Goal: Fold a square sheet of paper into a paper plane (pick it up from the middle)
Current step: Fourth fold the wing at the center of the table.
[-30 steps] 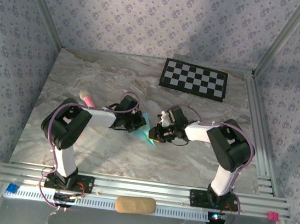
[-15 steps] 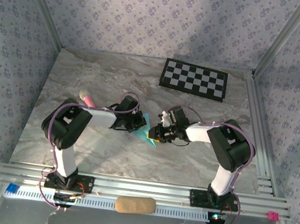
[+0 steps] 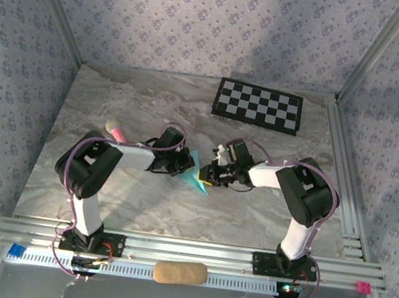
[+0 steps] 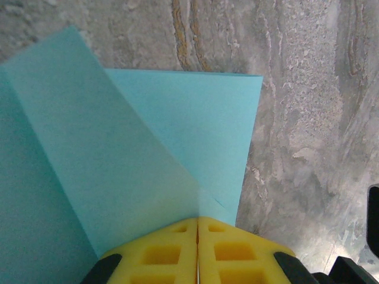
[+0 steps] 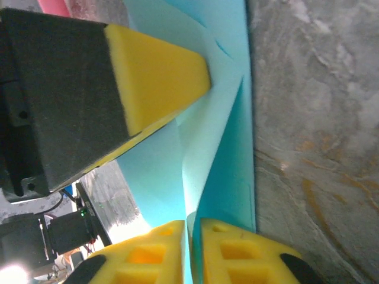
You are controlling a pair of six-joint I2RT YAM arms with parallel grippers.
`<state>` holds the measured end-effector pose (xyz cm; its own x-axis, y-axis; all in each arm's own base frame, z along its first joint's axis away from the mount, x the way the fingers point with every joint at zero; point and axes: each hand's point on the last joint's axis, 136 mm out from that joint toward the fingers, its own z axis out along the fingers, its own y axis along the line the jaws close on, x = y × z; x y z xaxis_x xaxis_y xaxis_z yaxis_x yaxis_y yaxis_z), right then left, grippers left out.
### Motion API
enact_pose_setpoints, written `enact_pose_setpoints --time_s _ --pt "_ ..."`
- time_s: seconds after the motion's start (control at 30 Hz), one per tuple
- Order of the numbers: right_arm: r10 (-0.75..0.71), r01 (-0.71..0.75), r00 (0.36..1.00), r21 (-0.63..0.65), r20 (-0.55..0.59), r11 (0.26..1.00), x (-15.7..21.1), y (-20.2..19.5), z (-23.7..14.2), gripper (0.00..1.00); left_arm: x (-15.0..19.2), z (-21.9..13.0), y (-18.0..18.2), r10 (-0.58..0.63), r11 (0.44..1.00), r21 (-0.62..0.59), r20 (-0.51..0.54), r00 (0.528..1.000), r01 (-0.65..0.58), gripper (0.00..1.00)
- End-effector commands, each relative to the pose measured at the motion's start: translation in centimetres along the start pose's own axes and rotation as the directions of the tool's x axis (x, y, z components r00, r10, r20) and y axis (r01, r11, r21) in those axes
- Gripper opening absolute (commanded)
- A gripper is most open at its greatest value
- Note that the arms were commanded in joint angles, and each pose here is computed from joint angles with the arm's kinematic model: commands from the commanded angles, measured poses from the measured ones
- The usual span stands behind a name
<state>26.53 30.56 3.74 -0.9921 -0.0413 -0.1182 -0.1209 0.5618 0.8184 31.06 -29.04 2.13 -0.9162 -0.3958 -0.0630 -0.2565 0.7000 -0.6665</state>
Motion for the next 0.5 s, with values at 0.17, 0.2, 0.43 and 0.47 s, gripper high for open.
enact_pose_setpoints --time_s 0.17,0.2,0.43,0.47 --pt "0.039 -0.040 0.998 -0.021 -0.042 0.999 1.3 -1.0 0.4 0.07 0.8 1.0 1.2 0.004 0.999 -0.041 -0.028 1.000 -0.005 0.10" --pt "0.044 -0.045 0.998 -0.021 -0.046 0.999 1.5 -1.2 0.5 0.08 0.8 1.0 1.1 0.003 0.999 -0.041 -0.027 1.000 -0.004 0.09" --pt "0.057 -0.057 0.997 -0.008 -0.045 0.998 2.0 -1.6 0.3 0.14 0.8 1.0 1.2 0.002 0.999 -0.044 -0.028 1.000 -0.003 0.09" --pt "0.059 -0.059 0.997 -0.005 -0.046 0.998 2.1 -1.6 0.2 0.14 0.8 1.0 1.3 0.001 0.999 -0.045 -0.027 1.000 -0.003 0.09"
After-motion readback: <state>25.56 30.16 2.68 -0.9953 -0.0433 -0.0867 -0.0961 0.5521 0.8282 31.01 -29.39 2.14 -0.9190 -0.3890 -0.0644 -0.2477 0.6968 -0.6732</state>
